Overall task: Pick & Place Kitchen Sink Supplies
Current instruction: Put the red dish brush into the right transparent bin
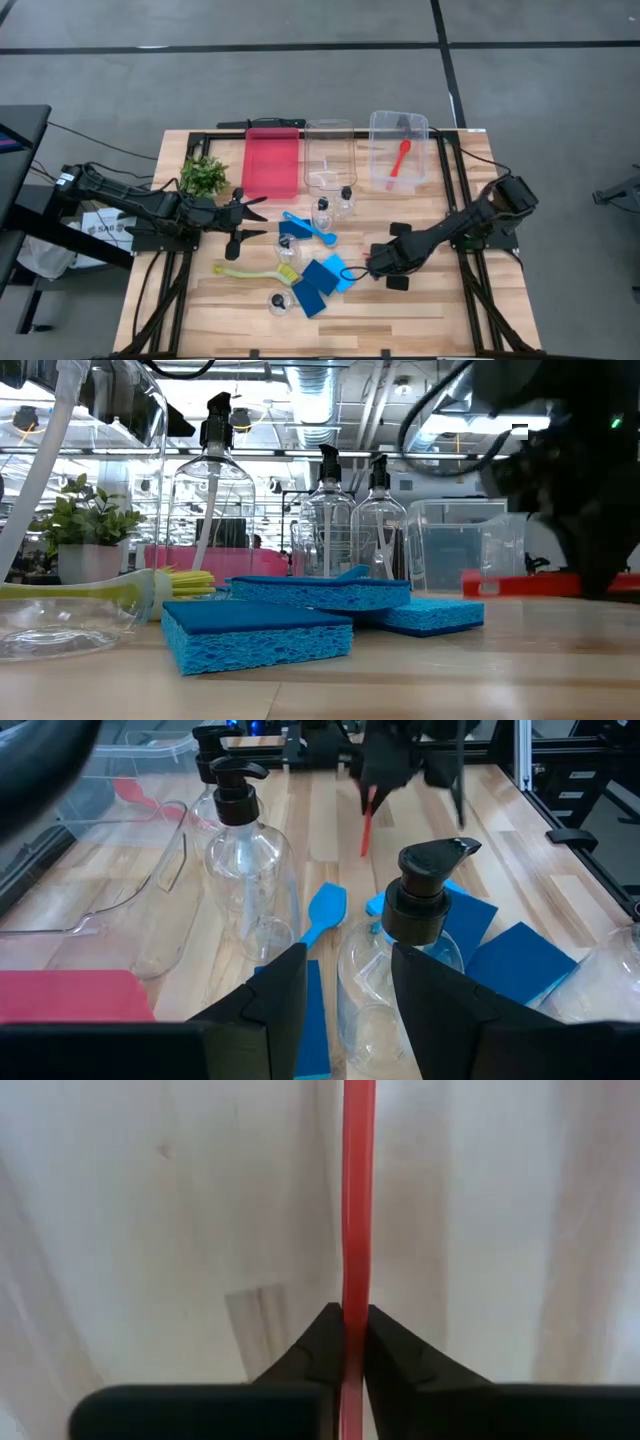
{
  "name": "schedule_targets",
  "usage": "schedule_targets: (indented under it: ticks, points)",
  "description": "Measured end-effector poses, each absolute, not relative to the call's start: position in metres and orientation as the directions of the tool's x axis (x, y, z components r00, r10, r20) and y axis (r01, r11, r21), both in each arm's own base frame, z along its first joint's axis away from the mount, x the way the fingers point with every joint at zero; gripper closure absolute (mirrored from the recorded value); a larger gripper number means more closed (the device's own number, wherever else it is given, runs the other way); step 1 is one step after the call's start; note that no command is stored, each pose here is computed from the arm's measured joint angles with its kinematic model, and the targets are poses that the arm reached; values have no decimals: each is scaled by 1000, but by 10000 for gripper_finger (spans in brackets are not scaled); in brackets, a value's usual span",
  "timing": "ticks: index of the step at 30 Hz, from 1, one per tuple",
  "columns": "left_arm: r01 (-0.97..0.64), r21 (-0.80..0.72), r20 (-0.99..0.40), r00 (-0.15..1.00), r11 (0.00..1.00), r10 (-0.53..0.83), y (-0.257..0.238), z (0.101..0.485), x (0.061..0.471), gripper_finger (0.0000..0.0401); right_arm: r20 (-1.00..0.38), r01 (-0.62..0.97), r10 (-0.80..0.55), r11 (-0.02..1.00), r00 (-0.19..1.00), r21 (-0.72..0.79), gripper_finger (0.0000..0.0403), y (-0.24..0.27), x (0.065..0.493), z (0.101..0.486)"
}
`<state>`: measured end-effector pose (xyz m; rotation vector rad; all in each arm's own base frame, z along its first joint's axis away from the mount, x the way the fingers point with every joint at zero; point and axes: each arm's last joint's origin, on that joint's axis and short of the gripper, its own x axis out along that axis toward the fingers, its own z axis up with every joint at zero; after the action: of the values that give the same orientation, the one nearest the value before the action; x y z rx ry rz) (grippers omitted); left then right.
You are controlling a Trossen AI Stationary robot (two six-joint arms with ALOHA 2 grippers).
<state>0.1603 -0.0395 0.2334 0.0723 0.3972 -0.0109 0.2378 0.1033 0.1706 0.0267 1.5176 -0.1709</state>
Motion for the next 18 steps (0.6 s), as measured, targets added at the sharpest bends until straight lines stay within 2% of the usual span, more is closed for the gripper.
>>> schedule_targets:
  ticks: [4,11,18]
  points:
    - [24,68,-386,922,997,4,-39,233,160,252,-985,129,-122,986,120,-106,393,107,226,190]
    - [25,68,-385,923,997,3,-40,234,160,252,-925,106,-177,983,335,-150,380,110,208,226]
    - [24,67,-384,923,997,3,-40,234,160,252,-780,132,-285,958,558,-256,392,104,195,257]
